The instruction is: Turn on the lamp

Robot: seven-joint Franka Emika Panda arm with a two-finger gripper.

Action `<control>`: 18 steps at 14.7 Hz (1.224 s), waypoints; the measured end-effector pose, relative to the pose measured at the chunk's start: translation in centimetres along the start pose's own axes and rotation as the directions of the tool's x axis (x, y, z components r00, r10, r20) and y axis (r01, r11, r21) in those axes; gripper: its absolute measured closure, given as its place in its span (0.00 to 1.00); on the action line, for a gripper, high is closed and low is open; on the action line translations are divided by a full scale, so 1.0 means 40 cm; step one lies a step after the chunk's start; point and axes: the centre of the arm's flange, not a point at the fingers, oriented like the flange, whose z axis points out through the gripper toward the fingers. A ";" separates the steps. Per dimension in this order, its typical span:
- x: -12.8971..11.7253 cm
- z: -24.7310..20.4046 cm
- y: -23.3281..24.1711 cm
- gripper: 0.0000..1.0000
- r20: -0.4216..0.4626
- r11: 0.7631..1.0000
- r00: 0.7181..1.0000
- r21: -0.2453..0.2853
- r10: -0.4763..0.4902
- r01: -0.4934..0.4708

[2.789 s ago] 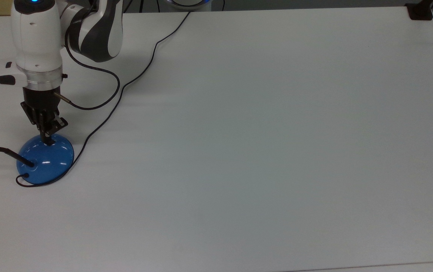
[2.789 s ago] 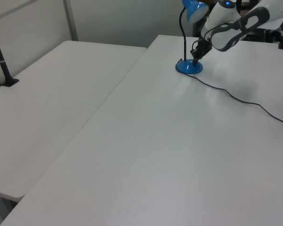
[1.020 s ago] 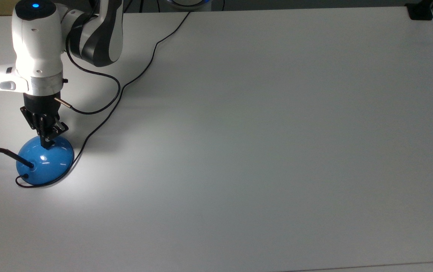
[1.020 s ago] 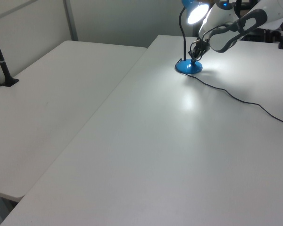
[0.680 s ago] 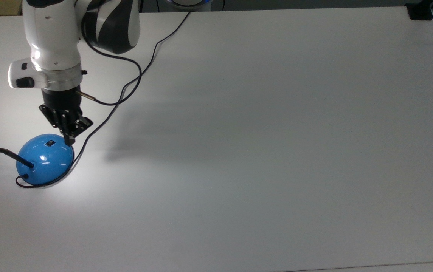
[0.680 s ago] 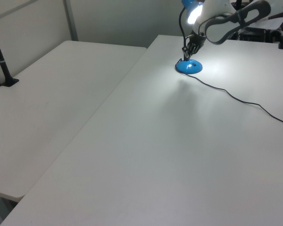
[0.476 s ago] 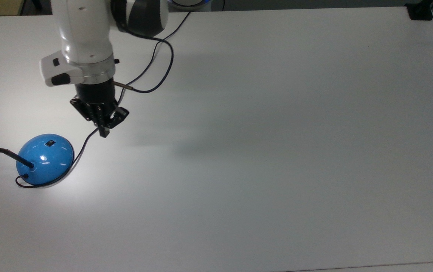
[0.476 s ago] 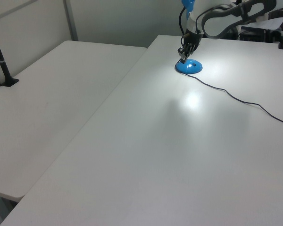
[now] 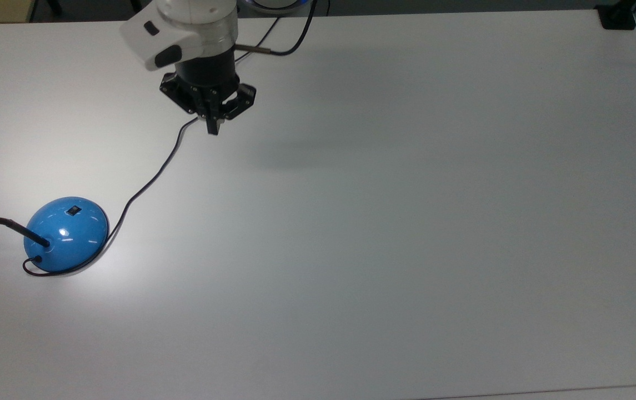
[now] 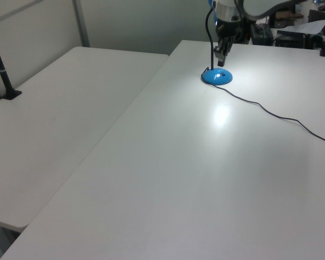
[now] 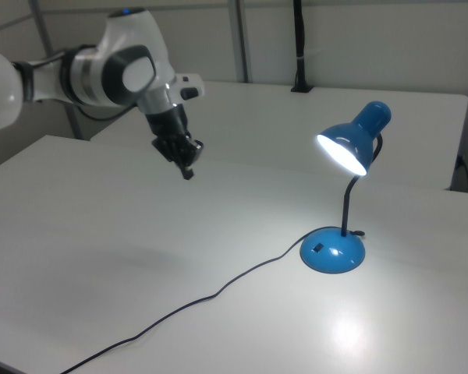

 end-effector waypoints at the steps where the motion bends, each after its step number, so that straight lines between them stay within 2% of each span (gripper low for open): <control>1: -0.016 -0.025 -0.017 0.97 0.041 0.999 0.999 -0.004 -0.033 0.033; 3: -0.038 -0.063 -0.051 0.95 0.090 0.997 0.993 -0.006 -0.079 0.080; 4: -0.044 -0.081 -0.069 0.95 0.092 0.996 0.992 -0.006 -0.092 0.093; 5: -0.050 -0.099 -0.084 0.89 0.087 0.995 0.991 -0.007 -0.102 0.103; 7: -0.064 -0.137 -0.100 0.88 0.075 0.994 0.991 -0.004 -0.107 0.108; 9: -0.077 -0.177 -0.085 0.86 0.060 0.996 0.995 0.029 -0.082 0.080; 13: -0.093 -0.206 -0.047 0.51 0.061 0.998 0.997 0.043 -0.054 0.051; 14: -0.093 -0.200 -0.045 0.35 0.065 0.998 0.996 0.034 -0.055 0.053; 17: -0.093 -0.194 -0.033 0.04 0.068 0.998 0.996 0.018 -0.053 0.052; 18: -0.092 -0.195 -0.028 0.00 0.068 0.999 0.996 0.017 -0.051 0.050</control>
